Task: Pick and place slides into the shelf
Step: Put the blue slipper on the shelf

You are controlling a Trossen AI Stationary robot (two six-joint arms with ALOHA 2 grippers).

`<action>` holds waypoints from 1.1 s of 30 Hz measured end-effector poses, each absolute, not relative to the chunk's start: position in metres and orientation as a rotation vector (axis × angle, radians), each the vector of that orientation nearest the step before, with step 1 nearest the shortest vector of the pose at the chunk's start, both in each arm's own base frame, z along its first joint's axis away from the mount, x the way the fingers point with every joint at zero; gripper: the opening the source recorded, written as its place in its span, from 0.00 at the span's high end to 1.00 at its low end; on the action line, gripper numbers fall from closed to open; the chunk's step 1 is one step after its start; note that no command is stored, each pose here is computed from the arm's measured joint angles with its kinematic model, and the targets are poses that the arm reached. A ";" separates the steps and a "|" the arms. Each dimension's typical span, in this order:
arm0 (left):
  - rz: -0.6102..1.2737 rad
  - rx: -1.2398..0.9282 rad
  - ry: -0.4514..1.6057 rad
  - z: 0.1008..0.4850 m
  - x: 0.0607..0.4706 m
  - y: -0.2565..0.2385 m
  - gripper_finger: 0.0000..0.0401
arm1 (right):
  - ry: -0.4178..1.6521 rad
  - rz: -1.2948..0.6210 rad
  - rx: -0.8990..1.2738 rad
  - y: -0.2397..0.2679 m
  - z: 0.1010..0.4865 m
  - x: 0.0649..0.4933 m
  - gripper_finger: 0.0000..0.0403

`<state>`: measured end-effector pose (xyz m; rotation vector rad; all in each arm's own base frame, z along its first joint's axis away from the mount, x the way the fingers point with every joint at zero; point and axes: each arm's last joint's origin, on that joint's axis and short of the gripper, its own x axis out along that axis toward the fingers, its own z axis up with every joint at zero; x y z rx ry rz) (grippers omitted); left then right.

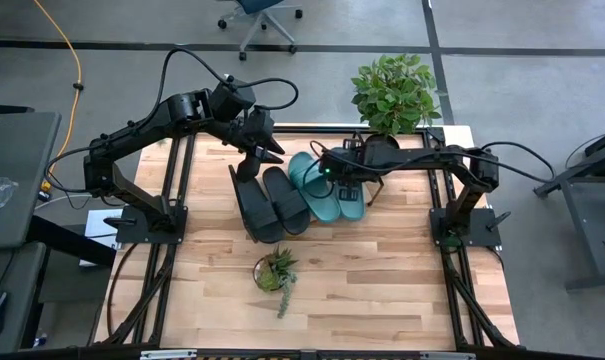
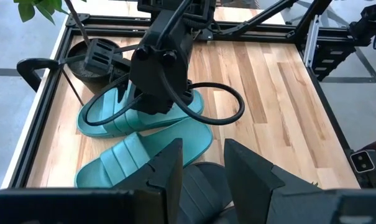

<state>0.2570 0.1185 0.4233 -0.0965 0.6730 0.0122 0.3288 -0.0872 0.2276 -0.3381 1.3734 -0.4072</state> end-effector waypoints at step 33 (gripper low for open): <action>0.015 -0.129 0.674 0.423 0.257 0.118 0.74 | 1.299 -0.290 -0.399 -0.087 0.230 0.338 0.98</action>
